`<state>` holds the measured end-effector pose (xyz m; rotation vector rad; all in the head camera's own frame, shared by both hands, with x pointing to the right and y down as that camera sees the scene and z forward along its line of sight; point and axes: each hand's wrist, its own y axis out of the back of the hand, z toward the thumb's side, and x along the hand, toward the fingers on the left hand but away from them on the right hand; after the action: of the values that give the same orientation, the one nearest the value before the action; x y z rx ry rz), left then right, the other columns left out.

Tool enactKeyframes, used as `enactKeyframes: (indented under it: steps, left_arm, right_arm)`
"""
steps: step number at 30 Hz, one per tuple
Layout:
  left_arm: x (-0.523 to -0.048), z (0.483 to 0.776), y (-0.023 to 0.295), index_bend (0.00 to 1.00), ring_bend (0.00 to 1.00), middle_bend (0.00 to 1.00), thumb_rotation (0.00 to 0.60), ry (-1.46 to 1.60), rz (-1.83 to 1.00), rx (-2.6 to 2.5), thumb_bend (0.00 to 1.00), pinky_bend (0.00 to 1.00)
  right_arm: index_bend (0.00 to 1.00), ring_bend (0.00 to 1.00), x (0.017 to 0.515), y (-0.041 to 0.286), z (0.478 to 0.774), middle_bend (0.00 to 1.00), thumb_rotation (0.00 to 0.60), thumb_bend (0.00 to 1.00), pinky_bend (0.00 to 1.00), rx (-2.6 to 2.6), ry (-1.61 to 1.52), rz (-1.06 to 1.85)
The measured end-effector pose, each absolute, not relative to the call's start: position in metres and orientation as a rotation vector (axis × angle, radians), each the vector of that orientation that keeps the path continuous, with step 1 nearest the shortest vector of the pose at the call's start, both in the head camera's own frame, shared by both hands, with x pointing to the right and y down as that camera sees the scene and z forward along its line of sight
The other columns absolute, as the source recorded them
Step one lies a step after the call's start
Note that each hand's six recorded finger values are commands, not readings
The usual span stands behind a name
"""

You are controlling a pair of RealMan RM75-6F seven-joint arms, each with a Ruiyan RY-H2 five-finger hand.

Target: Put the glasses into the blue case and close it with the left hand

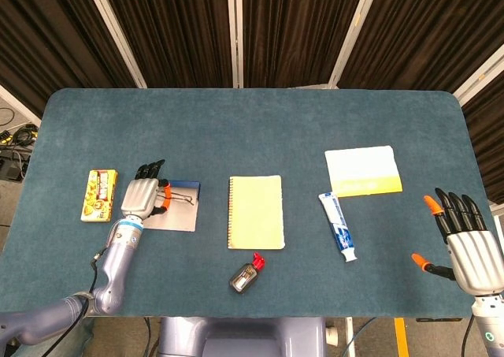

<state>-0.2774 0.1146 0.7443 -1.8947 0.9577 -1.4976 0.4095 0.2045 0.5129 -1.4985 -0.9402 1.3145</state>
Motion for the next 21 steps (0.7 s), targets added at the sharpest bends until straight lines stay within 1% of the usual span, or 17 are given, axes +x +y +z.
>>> enactKeyframes:
  steps: [1, 2, 3, 5, 6, 8, 14, 21]
  left_arm:
    - [-0.2778, 0.7449, 0.1145, 0.39, 0.0, 0.0, 0.6, 0.959, -1.5, -1.892, 0.41, 0.0]
    - [-0.2784, 0.7457, 0.1144, 0.31, 0.0, 0.0, 0.6, 0.962, -1.503, -1.888, 0.39, 0.0]
    - [-0.2789, 0.7462, 0.1142, 0.2, 0.0, 0.0, 0.6, 0.965, -1.504, -1.885, 0.34, 0.0]
    - [-0.2797, 0.7465, 0.1134, 0.06, 0.0, 0.0, 0.6, 0.981, -1.502, -1.882, 0.29, 0.0]
    - [-0.2798, 0.7461, 0.113, 0.02, 0.0, 0.0, 0.6, 0.989, -1.497, -1.881, 0.26, 0.0]
    - [-0.2805, 0.7447, 0.112, 0.0, 0.0, 0.0, 0.6, 1.001, -1.482, -1.873, 0.24, 0.0]
    - [-0.2781, 0.7383, 0.1119, 0.0, 0.0, 0.0, 0.6, 1.001, -1.436, -1.868, 0.17, 0.0]
    - [-0.2755, 0.7424, 0.1099, 0.0, 0.0, 0.0, 0.6, 0.926, -1.447, -1.866, 0.16, 0.0]
  right_arm:
    - [0.0, 0.0, 0.4096, 0.2045, 0.5129, 0.0, 0.6, 0.0, 0.0, -1.499, -0.941, 1.314]
    - [0.0, 0.0, 0.4097, 0.2044, 0.5129, 0.0, 0.6, 0.0, 0.0, -1.498, -0.941, 1.315]
    - [0.0, 0.0, 0.4098, 0.2043, 0.5129, 0.0, 0.6, 0.0, 0.0, -1.498, -0.94, 1.315]
    - [0.0, 0.0, 0.4098, 0.2043, 0.513, 0.0, 0.6, 0.0, 0.0, -1.498, -0.94, 1.315]
    - [0.0, 0.0, 0.4099, 0.2043, 0.5131, 0.0, 0.6, 0.0, 0.0, -1.498, -0.94, 1.315]
    - [0.0, 0.0, 0.4099, 0.2042, 0.5132, 0.0, 0.6, 0.0, 0.0, -1.499, -0.94, 1.315]
    - [0.0, 0.0, 0.4092, 0.2046, 0.5134, 0.0, 0.6, 0.0, 0.0, -1.5, -0.938, 1.315]
    - [0.0, 0.0, 0.4101, 0.204, 0.5146, 0.0, 0.6, 0.0, 0.0, -1.498, -0.938, 1.322]
